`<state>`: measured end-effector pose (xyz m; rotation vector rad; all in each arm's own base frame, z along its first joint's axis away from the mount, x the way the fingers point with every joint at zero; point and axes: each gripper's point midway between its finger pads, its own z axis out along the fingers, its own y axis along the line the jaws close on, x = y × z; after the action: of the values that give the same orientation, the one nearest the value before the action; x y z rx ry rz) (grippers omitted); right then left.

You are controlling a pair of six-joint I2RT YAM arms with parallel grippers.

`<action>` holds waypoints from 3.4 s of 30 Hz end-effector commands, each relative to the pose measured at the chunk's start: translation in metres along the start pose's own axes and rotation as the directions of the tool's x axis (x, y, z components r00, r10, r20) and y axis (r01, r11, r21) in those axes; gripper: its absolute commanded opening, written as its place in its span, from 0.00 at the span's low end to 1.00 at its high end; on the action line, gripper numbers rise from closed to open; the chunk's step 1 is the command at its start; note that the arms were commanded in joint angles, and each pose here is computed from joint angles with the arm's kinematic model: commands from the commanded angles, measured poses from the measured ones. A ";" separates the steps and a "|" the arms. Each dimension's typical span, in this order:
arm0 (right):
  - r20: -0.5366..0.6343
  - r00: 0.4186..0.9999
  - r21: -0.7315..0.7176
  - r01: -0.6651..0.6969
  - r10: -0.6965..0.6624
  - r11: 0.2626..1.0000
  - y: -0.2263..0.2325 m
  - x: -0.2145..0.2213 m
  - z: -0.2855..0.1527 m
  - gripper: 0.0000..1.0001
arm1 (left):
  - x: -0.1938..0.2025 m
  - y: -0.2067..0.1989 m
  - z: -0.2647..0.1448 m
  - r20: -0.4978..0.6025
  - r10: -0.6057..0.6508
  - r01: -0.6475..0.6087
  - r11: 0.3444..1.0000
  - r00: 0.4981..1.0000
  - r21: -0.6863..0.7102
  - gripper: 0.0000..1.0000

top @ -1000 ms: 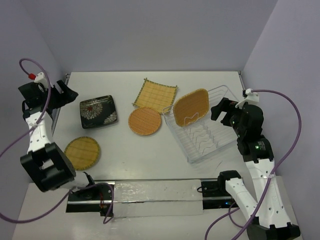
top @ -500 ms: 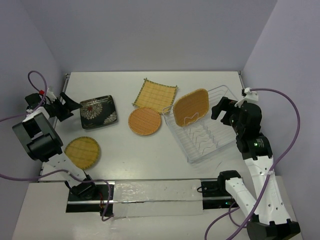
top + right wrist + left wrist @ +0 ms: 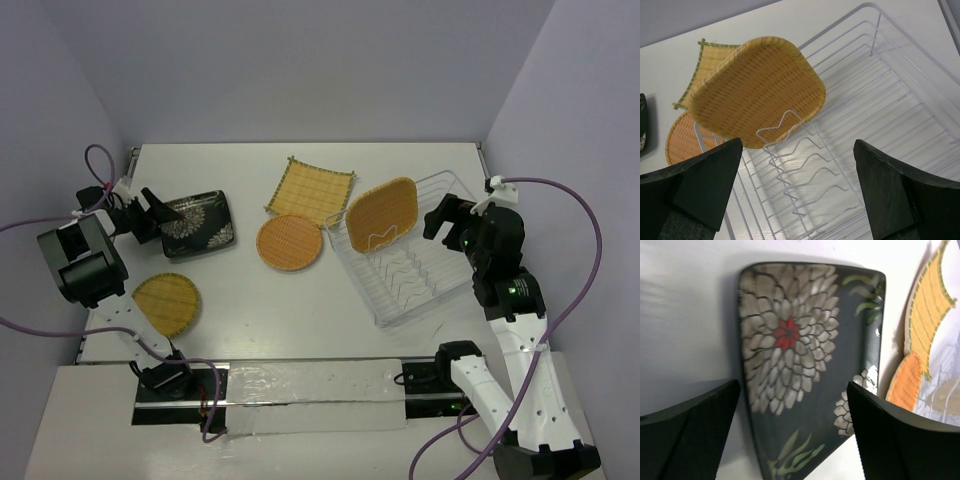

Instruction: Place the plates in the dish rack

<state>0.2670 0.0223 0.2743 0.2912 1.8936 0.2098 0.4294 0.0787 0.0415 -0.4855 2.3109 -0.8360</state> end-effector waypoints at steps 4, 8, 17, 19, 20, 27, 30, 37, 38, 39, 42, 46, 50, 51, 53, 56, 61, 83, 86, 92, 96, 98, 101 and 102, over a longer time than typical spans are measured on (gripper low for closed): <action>0.035 0.999 -0.008 0.003 -0.002 1.000 0.001 -0.008 0.001 1.00 | 0.035 0.011 0.022 -0.103 -0.017 0.019 1.000 0.995 0.019 0.83; 0.040 0.999 -0.020 0.004 -0.003 1.000 0.003 -0.009 -0.001 1.00 | 0.041 0.012 0.024 -0.116 -0.025 0.028 0.999 0.993 0.026 0.60; 0.066 0.998 -0.025 0.005 -0.004 1.000 0.003 -0.013 -0.008 1.00 | 0.032 0.012 0.022 -0.101 -0.024 0.026 1.000 0.995 0.015 0.00; 0.075 0.997 -0.028 0.005 -0.002 1.000 0.004 -0.015 -0.010 1.00 | 0.024 0.004 0.018 -0.085 -0.013 0.015 0.999 0.996 0.031 0.00; 0.079 0.997 -0.029 0.004 -0.002 1.000 0.004 -0.015 -0.011 1.00 | 0.020 -0.001 0.015 -0.071 -0.007 0.010 0.999 0.997 0.040 0.00; 0.100 0.995 -0.023 -0.004 0.006 1.000 0.002 -0.016 -0.016 1.00 | -0.039 -0.079 -0.033 0.129 0.113 -0.123 0.989 0.985 0.076 0.00; 0.101 0.995 -0.033 -0.003 0.006 0.999 0.003 -0.016 -0.017 1.00 | -0.048 -0.116 -0.045 0.181 0.177 -0.187 0.982 0.967 0.040 0.00; 0.109 0.994 -0.052 -0.005 0.011 0.999 0.006 -0.017 -0.021 1.00 | -0.052 -0.196 -0.062 0.247 0.327 -0.299 0.943 0.912 -0.145 0.00; 0.111 0.994 -0.053 -0.006 0.012 0.999 0.007 -0.018 -0.022 1.00 | -0.052 -0.209 -0.067 0.262 0.347 -0.317 0.936 0.900 -0.151 0.00; 0.114 0.993 -0.053 -0.007 0.013 0.999 0.007 -0.018 -0.022 1.00 | -0.054 -0.223 -0.075 0.289 0.371 -0.338 0.928 0.882 -0.159 0.00; 0.119 0.993 -0.054 -0.013 0.019 0.998 0.007 -0.019 -0.024 1.00 | -0.056 -0.275 -0.106 0.382 0.447 -0.416 0.894 0.809 -0.166 0.00; 0.117 0.993 -0.062 -0.016 0.024 0.998 0.008 -0.019 -0.024 1.00 | -0.048 -0.342 -0.149 0.478 0.520 -0.515 0.843 0.708 -0.155 0.00; 0.128 0.991 -0.037 -0.033 0.037 0.999 0.004 -0.021 -0.024 1.00 | -0.022 -0.391 -0.167 0.497 0.584 -0.601 0.786 0.641 -0.147 0.00; 0.132 0.990 -0.031 -0.037 0.040 0.999 0.003 -0.022 -0.024 1.00 | -0.017 -0.399 -0.170 0.502 0.595 -0.612 0.776 0.628 -0.153 0.00; 0.136 0.990 -0.029 -0.042 0.045 0.999 0.003 -0.023 -0.025 1.00 | 0.005 -0.424 -0.172 0.496 0.619 -0.661 0.742 0.609 -0.114 0.00; 0.137 0.989 -0.044 -0.046 0.052 0.998 0.005 -0.022 -0.027 1.00 | 0.039 -0.456 -0.172 0.491 0.654 -0.724 0.687 0.576 -0.065 0.00; 0.179 0.980 0.026 -0.099 0.093 0.995 -0.010 -0.023 -0.031 1.00 | 0.085 -0.505 -0.180 0.494 0.702 -0.784 0.618 0.513 -0.065 0.00; 0.253 0.960 0.155 -0.164 0.122 0.974 -0.038 -0.024 -0.036 1.00 | 0.198 -0.621 -0.143 0.497 0.866 -0.953 0.192 0.052 -0.236 0.00; 0.268 0.955 0.177 -0.176 0.125 0.968 -0.043 -0.026 -0.038 1.00 | 0.204 -0.626 -0.128 0.472 0.881 -0.953 0.169 0.033 -0.250 0.00; 0.283 0.951 0.214 -0.191 0.126 0.958 -0.050 -0.025 -0.039 1.00 | 0.215 -0.631 -0.100 0.429 0.903 -0.944 0.154 0.015 -0.292 0.00; 0.285 0.950 0.218 -0.195 0.128 0.956 -0.051 -0.024 -0.039 1.00 | 0.224 -0.625 -0.084 0.389 0.921 -0.943 0.143 0.015 -0.302 0.00; 0.282 0.951 0.218 -0.195 0.130 0.956 -0.052 -0.023 -0.038 1.00 | 0.226 -0.620 -0.078 0.367 0.930 -0.940 0.128 0.004 -0.315 0.00; 0.273 0.953 0.220 -0.193 0.129 0.956 -0.052 -0.021 -0.036 1.00 | 0.231 -0.616 -0.070 0.344 0.939 -0.941 0.120 0.003 -0.318 0.00; 0.271 0.954 0.215 -0.190 0.128 0.958 -0.051 -0.021 -0.035 1.00 | 0.231 -0.613 -0.065 0.329 0.944 -0.933 0.117 -0.002 -0.341 0.00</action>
<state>0.2340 -0.0272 0.2853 0.5833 1.6769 0.0592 0.2861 -0.4688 0.3258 1.0769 1.5950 0.1225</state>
